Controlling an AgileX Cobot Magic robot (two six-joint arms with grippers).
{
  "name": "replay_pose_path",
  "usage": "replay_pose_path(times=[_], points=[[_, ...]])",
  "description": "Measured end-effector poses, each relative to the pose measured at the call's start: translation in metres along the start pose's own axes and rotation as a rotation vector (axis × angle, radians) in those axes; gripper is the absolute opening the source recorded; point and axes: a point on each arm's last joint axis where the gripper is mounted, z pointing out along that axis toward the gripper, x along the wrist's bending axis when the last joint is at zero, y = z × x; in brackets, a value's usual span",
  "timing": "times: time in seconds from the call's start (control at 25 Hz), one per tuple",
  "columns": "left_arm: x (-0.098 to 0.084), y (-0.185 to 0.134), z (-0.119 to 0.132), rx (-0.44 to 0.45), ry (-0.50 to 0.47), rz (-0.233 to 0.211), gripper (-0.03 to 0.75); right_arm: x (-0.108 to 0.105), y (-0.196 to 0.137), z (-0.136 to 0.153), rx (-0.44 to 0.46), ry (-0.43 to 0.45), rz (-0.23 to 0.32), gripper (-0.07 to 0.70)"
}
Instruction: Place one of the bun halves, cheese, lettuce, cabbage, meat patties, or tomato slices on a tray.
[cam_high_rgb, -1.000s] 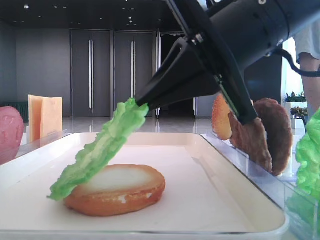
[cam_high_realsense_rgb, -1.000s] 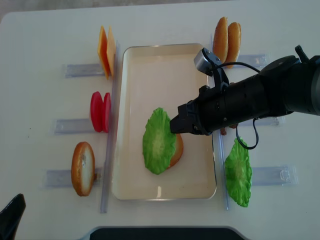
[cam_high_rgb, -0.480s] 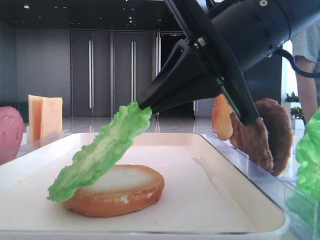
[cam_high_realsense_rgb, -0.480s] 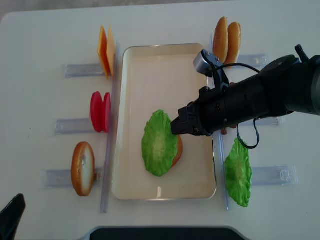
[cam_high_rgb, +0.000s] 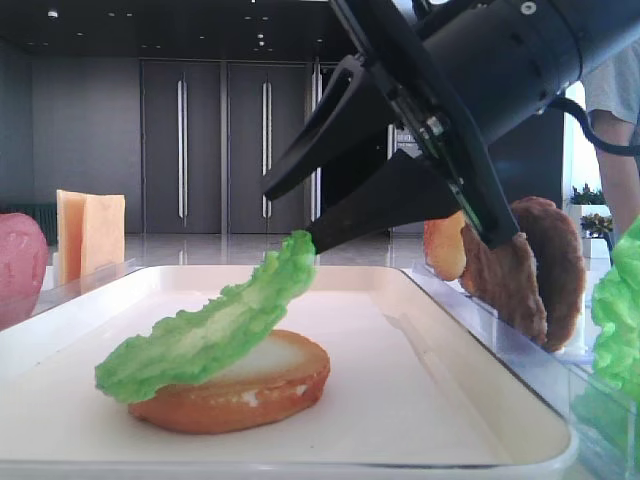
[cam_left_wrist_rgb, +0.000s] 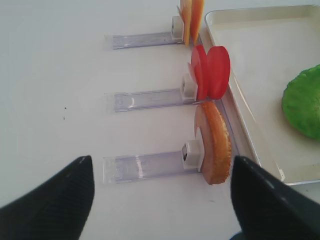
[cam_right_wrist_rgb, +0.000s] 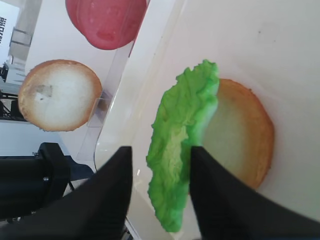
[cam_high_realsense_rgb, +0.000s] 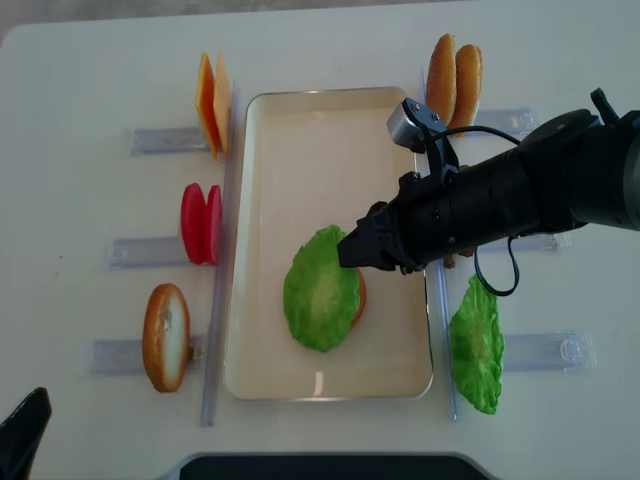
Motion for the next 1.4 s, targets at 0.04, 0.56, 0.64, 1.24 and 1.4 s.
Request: replay_pose_path(times=[0.04,0.56,0.64,1.24,1.4], points=[[0.000,0.000,0.000,0.000,0.000,0.000,0.653,0.000,0.000,0.000,0.003,-0.002,-0.005,0.338],[0.000,0.000,0.000,0.000,0.000,0.000,0.653,0.010,0.003,-0.014,-0.025,-0.056,-0.098,0.523],[0.000,0.000,0.000,0.000,0.000,0.000,0.653,0.018,0.005,-0.023,-0.043,-0.068,-0.124,0.524],[0.000,0.000,0.000,0.000,0.000,0.000,0.653,0.069,-0.004,-0.091,-0.078,-0.194,-0.235,0.524],[0.000,0.000,0.000,0.000,0.000,0.000,0.653,0.072,0.006,-0.109,-0.034,-0.377,-0.248,0.524]])
